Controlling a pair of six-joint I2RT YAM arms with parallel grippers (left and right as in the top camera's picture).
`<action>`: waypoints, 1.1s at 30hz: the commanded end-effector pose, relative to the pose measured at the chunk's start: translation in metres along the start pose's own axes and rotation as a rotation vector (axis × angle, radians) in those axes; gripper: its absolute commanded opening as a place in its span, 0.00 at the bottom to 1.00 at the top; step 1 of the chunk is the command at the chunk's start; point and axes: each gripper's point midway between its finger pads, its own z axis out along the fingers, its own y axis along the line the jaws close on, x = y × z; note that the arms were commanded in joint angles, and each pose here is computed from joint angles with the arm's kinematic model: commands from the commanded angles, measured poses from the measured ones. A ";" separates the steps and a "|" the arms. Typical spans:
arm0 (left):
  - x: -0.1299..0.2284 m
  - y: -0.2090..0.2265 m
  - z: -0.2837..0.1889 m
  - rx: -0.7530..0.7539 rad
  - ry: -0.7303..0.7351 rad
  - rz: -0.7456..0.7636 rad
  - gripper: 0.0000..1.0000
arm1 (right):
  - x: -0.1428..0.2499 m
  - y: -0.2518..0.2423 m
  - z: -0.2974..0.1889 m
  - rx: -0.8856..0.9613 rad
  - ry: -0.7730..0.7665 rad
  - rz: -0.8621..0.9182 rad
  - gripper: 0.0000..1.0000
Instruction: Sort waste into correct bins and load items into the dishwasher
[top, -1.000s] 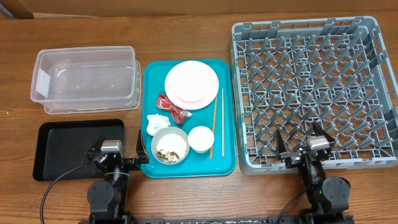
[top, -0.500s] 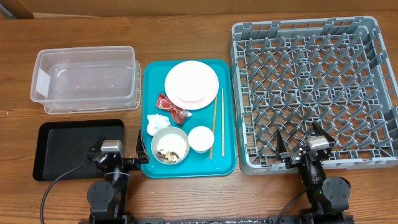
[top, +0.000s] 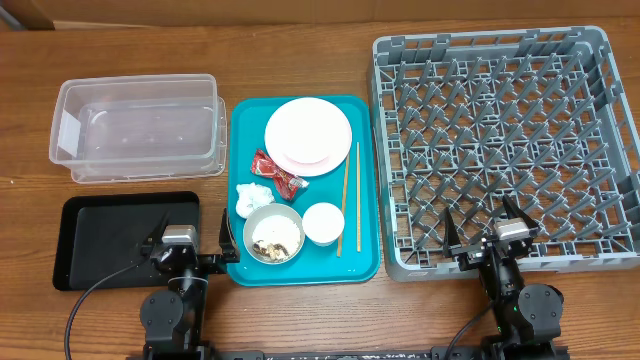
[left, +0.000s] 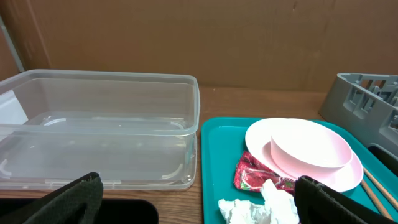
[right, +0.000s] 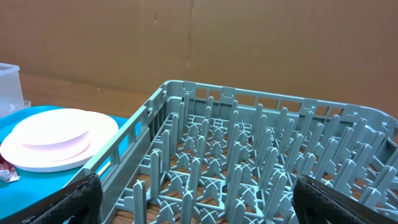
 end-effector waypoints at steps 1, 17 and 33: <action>0.000 0.001 0.000 -0.007 -0.006 0.016 1.00 | 0.000 0.001 0.000 -0.002 -0.010 -0.004 1.00; -0.087 -0.074 -0.034 0.444 -0.235 -0.097 1.00 | 0.000 0.001 0.000 -0.002 -0.010 -0.004 1.00; -0.221 -0.133 -0.087 0.724 0.212 -0.090 1.00 | 0.000 0.001 0.000 -0.002 -0.010 -0.004 1.00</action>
